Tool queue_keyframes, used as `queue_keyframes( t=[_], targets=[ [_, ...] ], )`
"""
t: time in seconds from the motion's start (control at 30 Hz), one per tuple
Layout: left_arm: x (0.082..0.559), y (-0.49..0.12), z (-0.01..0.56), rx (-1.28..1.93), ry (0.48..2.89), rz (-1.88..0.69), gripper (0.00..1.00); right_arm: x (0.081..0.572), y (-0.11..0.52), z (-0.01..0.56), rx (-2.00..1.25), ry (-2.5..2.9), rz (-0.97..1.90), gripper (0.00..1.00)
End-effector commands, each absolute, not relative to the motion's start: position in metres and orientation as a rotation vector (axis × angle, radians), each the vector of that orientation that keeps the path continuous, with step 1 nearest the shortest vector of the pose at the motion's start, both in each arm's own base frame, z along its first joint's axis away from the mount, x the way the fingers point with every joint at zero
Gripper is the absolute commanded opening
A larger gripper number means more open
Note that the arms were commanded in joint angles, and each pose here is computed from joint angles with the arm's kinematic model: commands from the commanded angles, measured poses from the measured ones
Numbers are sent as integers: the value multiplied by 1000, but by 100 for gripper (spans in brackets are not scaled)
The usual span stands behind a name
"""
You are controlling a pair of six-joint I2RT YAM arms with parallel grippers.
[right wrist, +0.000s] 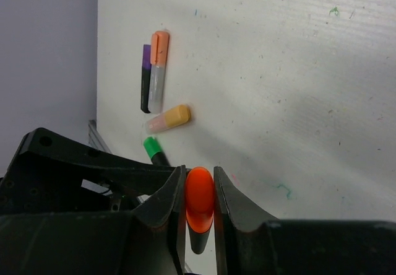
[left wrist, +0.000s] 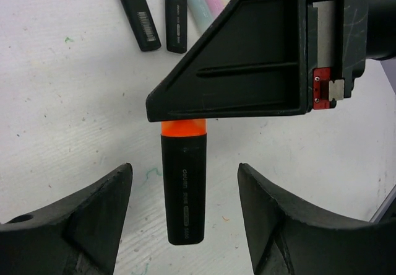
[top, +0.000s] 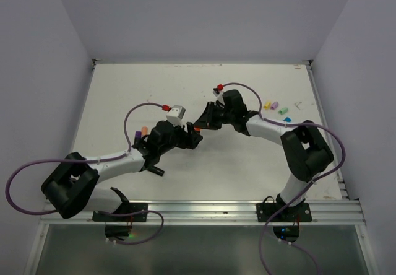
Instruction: Open the pen caps
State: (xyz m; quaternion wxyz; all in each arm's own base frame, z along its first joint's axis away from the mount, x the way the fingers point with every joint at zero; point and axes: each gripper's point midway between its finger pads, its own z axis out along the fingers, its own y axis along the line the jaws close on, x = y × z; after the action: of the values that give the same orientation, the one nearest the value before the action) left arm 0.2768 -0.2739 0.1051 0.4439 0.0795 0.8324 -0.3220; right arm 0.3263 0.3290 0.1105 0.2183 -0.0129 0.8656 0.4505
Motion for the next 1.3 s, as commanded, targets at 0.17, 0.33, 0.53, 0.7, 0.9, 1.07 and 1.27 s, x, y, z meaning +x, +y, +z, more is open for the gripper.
queue_keyframes(
  t=[0.17, 0.33, 0.53, 0.7, 0.9, 1.07, 1.27],
  targets=[
    [279, -290, 116, 259, 1991, -870, 61, 323, 338, 176, -62, 2214, 1405, 0],
    [276, -299, 125, 302, 1953, -935, 0, 319, 338, 179, -69, 2207, 1423, 0],
    [295, -271, 129, 153, 1947, -719, 0, 331, 299, 135, -15, 2373, 933, 0],
    [293, -264, 135, 105, 1906, -455, 0, 343, 281, 128, 70, 2372, 672, 0],
    [272, -294, 145, 278, 1832, -663, 0, 342, 294, 150, 69, 2245, 940, 0],
    [263, -310, 135, 369, 1875, -727, 0, 360, 250, 142, 162, 2303, 786, 0],
    [279, -352, 118, 389, 1964, -772, 0, 373, 116, 122, 432, 2368, 384, 0]
  ],
)
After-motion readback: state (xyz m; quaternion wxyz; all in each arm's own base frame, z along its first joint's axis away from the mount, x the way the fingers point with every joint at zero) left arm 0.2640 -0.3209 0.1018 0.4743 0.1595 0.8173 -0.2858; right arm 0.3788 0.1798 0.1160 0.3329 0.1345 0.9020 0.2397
